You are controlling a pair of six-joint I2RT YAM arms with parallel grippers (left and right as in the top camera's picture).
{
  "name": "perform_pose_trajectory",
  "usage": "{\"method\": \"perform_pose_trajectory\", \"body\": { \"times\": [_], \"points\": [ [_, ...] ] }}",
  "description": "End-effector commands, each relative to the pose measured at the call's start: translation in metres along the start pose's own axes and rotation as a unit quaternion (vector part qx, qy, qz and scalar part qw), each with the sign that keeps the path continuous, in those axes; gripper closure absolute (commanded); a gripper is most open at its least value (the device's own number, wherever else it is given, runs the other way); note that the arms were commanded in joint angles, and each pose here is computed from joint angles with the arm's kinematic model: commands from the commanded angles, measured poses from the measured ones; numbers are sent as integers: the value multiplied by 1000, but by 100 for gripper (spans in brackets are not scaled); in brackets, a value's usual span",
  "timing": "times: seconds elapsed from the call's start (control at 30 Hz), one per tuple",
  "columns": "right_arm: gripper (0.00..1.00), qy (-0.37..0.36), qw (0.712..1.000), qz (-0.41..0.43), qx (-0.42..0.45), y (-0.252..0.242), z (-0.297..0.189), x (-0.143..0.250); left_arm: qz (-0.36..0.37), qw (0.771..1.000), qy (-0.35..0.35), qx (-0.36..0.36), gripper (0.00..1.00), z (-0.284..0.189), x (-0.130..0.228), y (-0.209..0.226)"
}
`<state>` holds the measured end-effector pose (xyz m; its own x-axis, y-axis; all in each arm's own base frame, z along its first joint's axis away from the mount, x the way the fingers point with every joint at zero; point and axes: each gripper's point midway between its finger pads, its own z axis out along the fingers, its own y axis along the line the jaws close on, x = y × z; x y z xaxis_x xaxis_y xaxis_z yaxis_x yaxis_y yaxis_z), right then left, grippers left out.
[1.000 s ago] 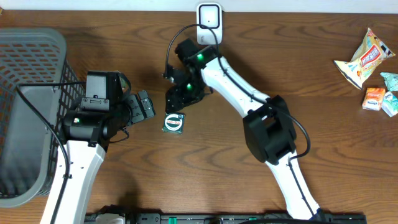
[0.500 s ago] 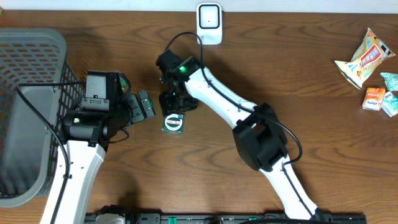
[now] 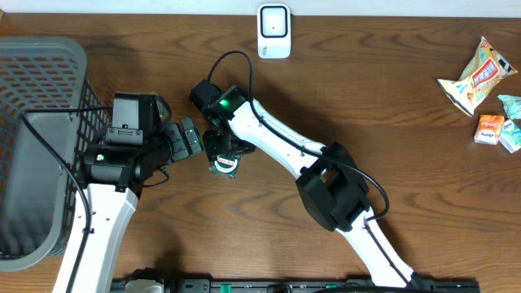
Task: Scan the item barcode
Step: 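Grasp the Zam-Buk tin with the right gripper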
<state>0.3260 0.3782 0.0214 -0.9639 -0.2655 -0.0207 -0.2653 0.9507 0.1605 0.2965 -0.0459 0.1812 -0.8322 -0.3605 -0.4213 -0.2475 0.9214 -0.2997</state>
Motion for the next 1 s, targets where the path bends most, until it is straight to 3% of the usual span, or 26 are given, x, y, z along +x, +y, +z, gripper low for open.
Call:
{"method": "perform_pose_trajectory", "body": {
  "times": [0.0, 0.13, 0.3, 0.57, 0.7, 0.8, 0.97],
  "points": [
    [31, -3, 1000, 5, 22, -4, 3, 3, -1, 1000, -6, -6, 2, -2, -4, 3],
    [31, -8, 999, 4, 42, -11, 6, 3, -1, 1000, -6, -6, 3, -2, -4, 3],
    [41, -12, 996, 8, 85, -31, 10, 3, -1, 1000, -6, -6, 2, -2, -4, 3],
    [40, -10, 982, 34, 187, -95, -4, -2, -1, 1000, -6, -6, 2, -2, -4, 3],
    [41, 8, 978, 59, 197, -126, -10, -5, -1, 1000, -6, -6, 2, -2, -4, 3],
    [41, 34, 984, 74, 158, -133, -9, -4, -1, 1000, -6, -6, 2, -2, -4, 2],
    [42, 83, 995, 51, -1, -103, -5, -3, -1, 1000, -6, -6, 2, -2, -4, 2]
  ]
}}
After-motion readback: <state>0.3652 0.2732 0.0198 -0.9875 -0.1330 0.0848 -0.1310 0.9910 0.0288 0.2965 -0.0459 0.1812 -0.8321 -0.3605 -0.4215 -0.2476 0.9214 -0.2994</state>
